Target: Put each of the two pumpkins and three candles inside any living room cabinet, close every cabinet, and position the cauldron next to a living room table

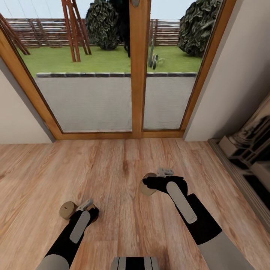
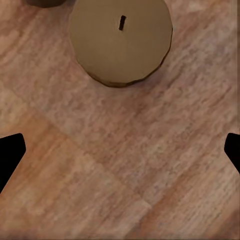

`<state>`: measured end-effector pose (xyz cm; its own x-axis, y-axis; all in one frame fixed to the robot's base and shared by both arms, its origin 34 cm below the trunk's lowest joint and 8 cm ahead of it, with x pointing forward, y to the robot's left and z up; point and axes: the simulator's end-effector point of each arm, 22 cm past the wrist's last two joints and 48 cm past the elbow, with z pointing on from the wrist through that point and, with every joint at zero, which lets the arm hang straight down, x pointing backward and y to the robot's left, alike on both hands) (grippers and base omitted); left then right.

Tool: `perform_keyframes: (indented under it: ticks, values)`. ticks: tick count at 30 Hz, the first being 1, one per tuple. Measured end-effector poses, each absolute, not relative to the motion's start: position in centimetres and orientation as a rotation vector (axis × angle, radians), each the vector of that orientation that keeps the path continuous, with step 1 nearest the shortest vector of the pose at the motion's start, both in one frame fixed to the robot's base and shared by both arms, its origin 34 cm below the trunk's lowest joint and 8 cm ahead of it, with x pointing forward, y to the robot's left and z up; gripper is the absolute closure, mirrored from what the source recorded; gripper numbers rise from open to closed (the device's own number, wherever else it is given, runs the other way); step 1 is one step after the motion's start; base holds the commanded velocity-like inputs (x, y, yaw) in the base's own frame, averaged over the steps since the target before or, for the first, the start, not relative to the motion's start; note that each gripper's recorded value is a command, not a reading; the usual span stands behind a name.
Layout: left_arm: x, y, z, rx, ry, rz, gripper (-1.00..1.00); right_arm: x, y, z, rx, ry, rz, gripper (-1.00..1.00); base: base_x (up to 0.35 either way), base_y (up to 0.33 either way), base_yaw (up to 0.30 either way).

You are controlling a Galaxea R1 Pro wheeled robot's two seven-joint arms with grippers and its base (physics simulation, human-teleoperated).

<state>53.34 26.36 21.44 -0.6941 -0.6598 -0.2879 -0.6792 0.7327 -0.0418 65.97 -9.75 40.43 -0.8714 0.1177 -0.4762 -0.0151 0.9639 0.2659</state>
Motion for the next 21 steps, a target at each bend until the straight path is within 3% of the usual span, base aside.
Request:
perform_keyframes:
  ticks: [12,21]
  values:
    - [53.3,26.46,21.4,-1.061,2.652,0.089,-1.0,65.93,-9.68,40.44,0.074,2.608,0.363,1.0,0.104,-0.006,0.0]
    - [53.29,26.75,21.39,-1.069,2.647,0.093,-1.0,65.92,-9.63,40.45,0.077,2.608,0.369,1.0,0.037,0.1,0.0]
